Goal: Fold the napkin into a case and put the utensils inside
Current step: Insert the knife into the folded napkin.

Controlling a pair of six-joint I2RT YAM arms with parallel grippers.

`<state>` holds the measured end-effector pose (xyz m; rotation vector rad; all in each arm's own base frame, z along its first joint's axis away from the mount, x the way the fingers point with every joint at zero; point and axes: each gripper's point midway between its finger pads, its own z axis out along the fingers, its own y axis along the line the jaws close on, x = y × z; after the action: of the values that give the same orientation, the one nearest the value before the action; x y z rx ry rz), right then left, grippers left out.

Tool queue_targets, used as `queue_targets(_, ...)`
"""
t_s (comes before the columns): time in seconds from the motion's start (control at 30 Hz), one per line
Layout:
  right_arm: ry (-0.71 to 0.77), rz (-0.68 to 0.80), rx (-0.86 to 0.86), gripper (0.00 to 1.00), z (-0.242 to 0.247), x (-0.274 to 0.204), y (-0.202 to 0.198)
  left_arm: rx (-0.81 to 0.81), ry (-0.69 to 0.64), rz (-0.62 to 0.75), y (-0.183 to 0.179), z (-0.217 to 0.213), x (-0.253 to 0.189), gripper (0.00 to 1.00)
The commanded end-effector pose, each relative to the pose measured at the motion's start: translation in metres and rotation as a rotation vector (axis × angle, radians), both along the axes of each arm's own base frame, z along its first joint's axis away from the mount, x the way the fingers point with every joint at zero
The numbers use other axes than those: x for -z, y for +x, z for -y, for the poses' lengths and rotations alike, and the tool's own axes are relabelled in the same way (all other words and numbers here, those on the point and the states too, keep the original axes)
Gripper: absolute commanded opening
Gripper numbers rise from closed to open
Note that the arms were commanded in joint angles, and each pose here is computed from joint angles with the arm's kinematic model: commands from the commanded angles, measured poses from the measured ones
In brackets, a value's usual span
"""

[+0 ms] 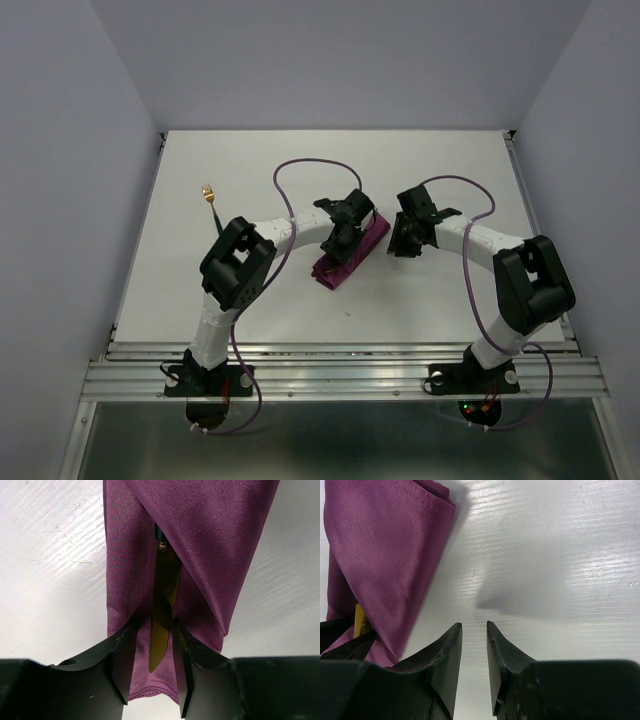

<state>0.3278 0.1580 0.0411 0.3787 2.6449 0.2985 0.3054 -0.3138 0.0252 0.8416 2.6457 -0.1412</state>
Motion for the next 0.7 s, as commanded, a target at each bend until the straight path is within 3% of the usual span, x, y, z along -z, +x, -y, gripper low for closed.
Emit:
queue_targets(0.0, 0.027, 0.051, 0.003, 0.32, -0.004, -0.020, 0.009, -0.002, 0.067, 0.003, -0.003, -0.014, 0.013, 0.42)
queue_targets(0.33, 0.029, 0.048, 0.001, 0.32, -0.005, -0.019, 0.009, -0.005, 0.109, 0.010, -0.005, -0.019, 0.023, 0.36)
queue_targets(0.67, 0.024, 0.044, 0.003, 0.32, -0.004, -0.018, 0.008, -0.001, 0.128, 0.080, 0.009, -0.020, -0.005, 0.30)
